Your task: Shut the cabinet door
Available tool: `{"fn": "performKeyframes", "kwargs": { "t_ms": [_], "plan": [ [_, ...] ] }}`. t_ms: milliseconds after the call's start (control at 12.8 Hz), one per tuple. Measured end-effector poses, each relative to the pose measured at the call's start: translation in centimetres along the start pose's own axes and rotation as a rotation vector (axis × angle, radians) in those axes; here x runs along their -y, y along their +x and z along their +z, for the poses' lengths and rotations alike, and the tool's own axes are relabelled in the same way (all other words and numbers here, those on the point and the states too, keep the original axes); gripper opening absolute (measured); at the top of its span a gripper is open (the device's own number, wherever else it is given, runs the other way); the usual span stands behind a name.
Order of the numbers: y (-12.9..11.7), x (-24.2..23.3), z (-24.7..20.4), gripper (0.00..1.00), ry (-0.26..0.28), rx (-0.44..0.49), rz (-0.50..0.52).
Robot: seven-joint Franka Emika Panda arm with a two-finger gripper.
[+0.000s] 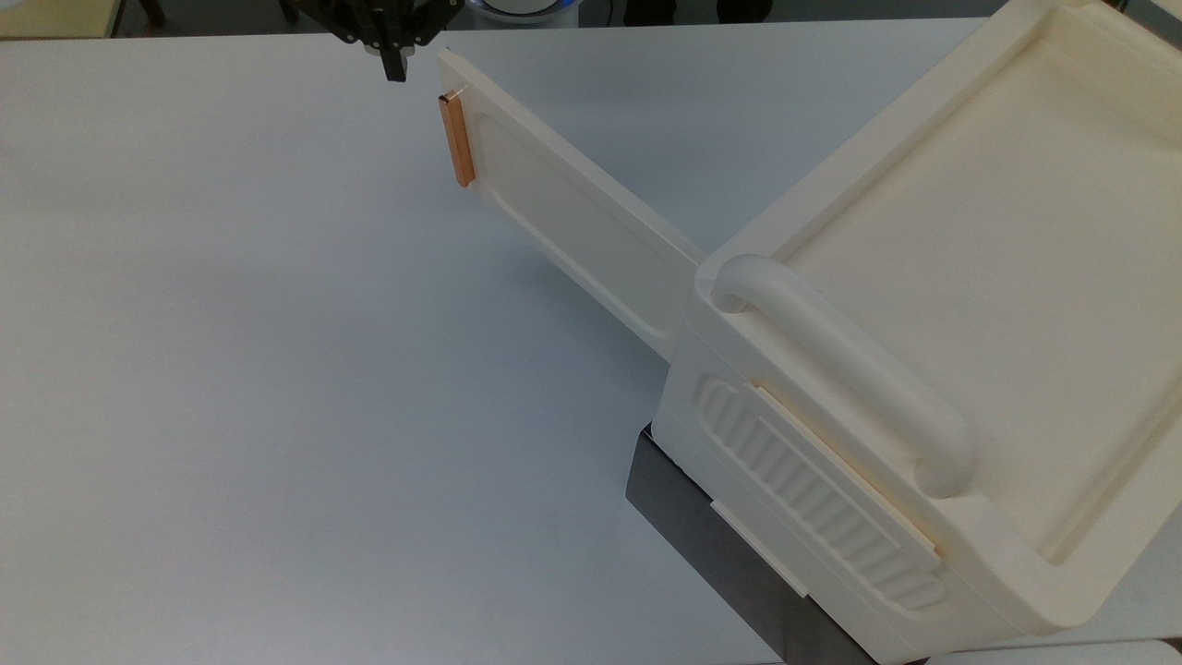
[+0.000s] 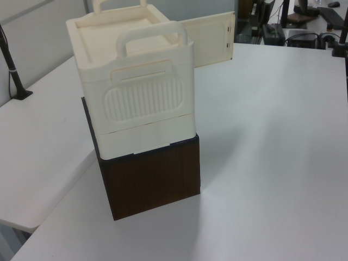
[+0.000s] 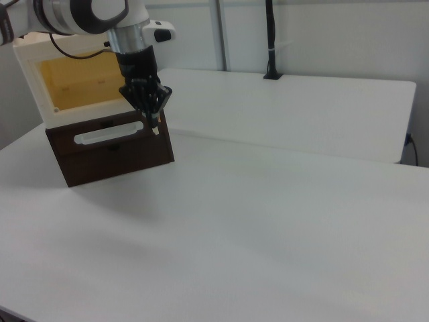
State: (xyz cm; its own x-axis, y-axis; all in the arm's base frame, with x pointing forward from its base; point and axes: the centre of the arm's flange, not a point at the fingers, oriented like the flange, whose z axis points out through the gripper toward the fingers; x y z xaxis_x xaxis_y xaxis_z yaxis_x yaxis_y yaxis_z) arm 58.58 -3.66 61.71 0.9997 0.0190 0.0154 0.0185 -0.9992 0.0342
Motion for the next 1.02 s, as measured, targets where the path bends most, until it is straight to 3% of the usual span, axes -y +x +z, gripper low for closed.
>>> {"fn": "performKeyframes", "kwargs": {
  "t_ms": [314, 549, 1019],
  "plan": [
    [0.4, -0.9, -1.2, 0.01, 0.011, -0.059, 0.018],
    [1.3, -3.1, -3.0, 0.01, 0.028, -0.200, 0.062],
    [3.0, -3.8, -5.5, 0.01, 0.136, -0.423, 0.112]
  ]
}}
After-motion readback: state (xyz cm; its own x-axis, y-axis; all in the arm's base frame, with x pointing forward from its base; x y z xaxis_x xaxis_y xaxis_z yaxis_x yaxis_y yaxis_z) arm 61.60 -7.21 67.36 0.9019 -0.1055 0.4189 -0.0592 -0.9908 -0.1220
